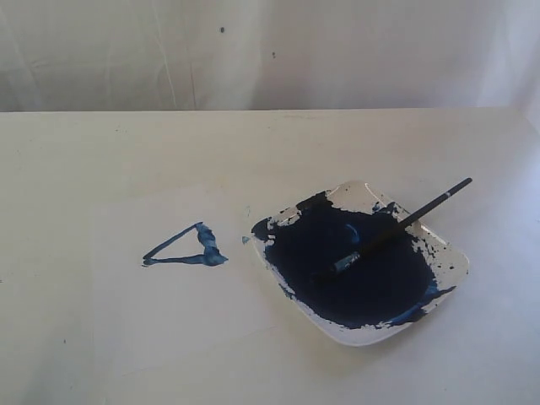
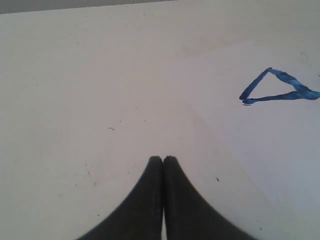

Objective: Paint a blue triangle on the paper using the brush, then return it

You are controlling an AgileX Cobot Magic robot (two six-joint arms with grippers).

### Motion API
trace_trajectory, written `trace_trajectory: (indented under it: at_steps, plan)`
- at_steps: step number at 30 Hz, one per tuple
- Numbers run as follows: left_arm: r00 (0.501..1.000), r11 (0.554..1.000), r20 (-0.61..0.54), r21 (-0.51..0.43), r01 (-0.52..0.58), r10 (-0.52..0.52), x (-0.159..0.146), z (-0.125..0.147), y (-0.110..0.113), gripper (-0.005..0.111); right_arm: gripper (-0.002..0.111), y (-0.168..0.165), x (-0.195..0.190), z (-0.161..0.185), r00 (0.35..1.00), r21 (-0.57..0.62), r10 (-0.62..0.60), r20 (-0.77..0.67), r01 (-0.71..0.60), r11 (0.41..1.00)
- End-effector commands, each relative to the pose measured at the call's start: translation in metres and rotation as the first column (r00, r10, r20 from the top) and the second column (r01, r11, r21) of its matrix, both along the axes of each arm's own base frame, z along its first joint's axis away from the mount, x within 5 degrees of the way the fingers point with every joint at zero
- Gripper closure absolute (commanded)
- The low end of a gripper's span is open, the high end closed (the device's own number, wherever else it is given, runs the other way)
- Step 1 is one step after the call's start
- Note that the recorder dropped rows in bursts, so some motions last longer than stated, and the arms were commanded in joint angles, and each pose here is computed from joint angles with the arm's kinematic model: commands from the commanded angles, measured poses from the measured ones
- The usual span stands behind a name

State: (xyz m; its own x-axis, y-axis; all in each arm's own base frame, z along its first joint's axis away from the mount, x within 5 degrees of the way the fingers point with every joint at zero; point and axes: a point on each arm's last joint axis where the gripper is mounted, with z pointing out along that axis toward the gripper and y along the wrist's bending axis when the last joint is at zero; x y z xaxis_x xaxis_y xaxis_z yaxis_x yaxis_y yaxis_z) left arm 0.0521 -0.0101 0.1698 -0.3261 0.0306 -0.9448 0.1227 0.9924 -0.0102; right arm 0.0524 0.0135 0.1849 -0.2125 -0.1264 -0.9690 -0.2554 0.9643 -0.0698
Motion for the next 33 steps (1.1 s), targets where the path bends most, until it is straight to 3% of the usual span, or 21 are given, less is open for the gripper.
trace_trajectory:
  at_steps: [1, 7, 13, 33]
  plan:
    - [0.993, 0.990, -0.015, -0.077, -0.114, 0.114, 0.0002, -0.0014, 0.0073, 0.107, 0.108, -0.0004, 0.0001, -0.0002, 1.000, 0.001, -0.007, 0.011, 0.007, 1.000]
    - [0.990, 0.987, -0.016, -0.079, -0.138, 0.137, 0.0003, -0.0014, 0.0091, 0.107, 0.108, -0.0004, 0.0001, -0.0002, 1.000, 0.001, -0.007, 0.011, 0.007, 1.000]
    - [0.997, 0.992, 0.006, 0.096, -0.076, 0.076, 0.0003, -0.0014, 0.0091, 0.107, 0.108, -0.0004, 0.0001, -0.0002, 1.000, -0.001, -0.007, 0.012, 0.007, 1.000]
    - [0.997, 0.994, 0.004, 0.072, -0.083, 0.083, 0.0003, -0.0014, 0.0090, 0.107, 0.108, -0.0004, 0.0001, -0.0002, 1.000, 0.001, -0.007, 0.011, 0.007, 1.000]
